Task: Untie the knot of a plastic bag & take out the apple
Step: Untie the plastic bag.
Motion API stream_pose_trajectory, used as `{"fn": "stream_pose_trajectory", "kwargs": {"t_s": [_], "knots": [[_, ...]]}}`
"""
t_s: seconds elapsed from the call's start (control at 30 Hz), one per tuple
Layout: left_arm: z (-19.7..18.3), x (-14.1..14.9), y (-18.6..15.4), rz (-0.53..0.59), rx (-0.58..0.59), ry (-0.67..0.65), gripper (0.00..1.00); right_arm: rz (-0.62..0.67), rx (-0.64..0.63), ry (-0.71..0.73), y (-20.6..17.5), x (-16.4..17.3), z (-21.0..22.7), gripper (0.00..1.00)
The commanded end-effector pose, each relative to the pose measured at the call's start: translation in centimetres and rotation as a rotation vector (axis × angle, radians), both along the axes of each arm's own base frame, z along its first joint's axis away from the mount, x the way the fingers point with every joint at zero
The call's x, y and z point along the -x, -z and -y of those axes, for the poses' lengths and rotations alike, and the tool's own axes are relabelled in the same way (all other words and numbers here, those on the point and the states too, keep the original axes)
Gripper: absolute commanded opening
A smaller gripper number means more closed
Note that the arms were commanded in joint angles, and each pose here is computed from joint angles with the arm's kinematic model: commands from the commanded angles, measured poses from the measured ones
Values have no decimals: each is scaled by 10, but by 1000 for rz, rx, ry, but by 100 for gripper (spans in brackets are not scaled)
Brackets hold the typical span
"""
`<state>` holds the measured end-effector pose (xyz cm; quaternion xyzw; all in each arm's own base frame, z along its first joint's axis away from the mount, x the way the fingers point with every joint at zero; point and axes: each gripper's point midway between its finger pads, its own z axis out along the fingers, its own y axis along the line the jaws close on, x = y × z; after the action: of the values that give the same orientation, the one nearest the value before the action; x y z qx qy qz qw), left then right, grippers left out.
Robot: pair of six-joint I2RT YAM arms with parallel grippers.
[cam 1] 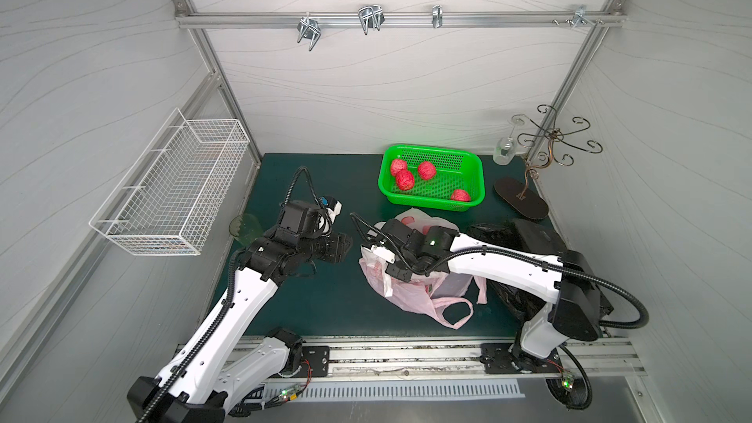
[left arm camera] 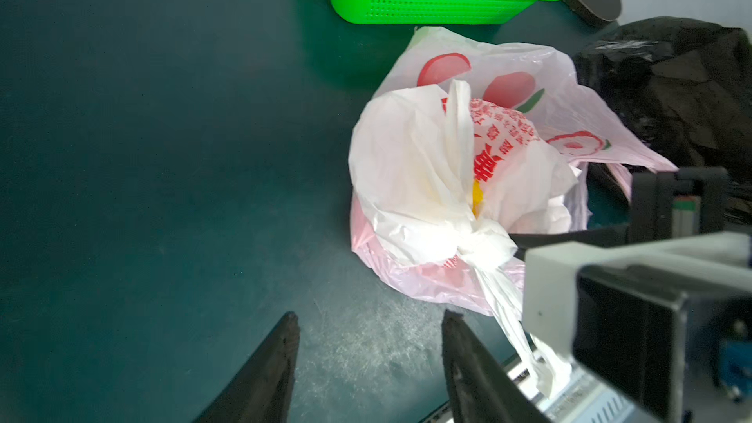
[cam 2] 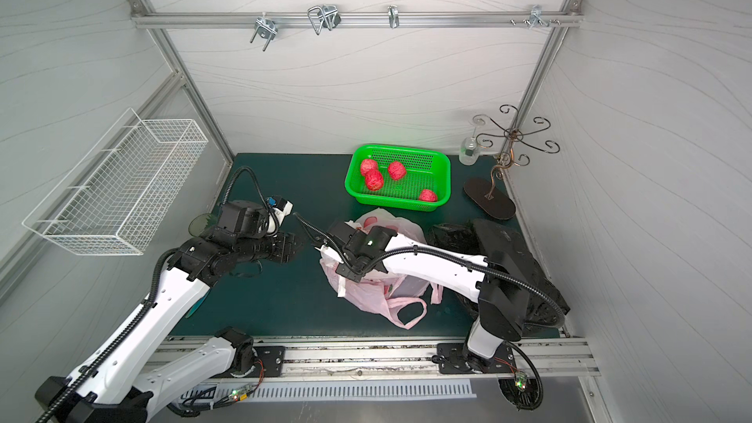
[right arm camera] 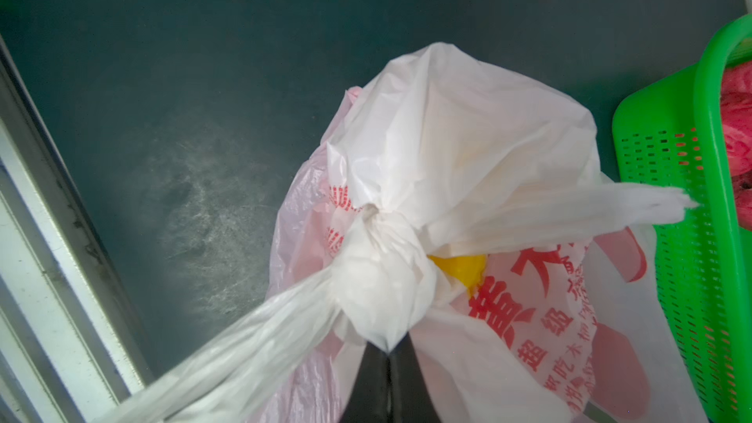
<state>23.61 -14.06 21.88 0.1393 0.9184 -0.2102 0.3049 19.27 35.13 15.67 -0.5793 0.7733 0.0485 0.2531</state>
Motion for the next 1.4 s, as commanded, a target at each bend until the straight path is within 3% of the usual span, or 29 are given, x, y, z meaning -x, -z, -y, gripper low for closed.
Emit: {"fn": "stream_pose_trajectory", "kwargs": {"t_s": [0.0, 0.13, 0.2, 0.3, 0.4, 0.63, 0.7, 0.87, 1.17, 1.37], "knots": [[28, 0, -15, 20, 112, 134, 57, -50, -84, -15, -23, 15, 14, 0], [59, 16, -19, 86, 128, 350, 63, -101, -208, -16, -48, 41, 37, 0], [76, 32, -16, 194, 53, 514, 69, -127, -288, -35, -59, 53, 48, 0], [97, 70, -19, 468, 6, 839, 73, -160, -365, -59, -66, 66, 62, 0], [99, 71, -42, 696, -7, 858, 77, -202, -371, -89, -62, 76, 69, 0], [98, 84, -62, 885, -124, 1059, 71, -288, -295, -208, -47, 93, 64, 0], [102, 88, -62, 875, -104, 1117, 70, -284, -298, -237, -49, 96, 62, 0], [113, 108, -52, 696, 2, 1281, 58, -255, -306, -304, -55, 106, 59, 0], [119, 119, -41, 538, 104, 1328, 50, -171, -333, -300, -72, 99, 59, 0], [121, 113, -30, 486, 96, 1307, 51, -149, -349, -298, -80, 96, 57, 0]]}}
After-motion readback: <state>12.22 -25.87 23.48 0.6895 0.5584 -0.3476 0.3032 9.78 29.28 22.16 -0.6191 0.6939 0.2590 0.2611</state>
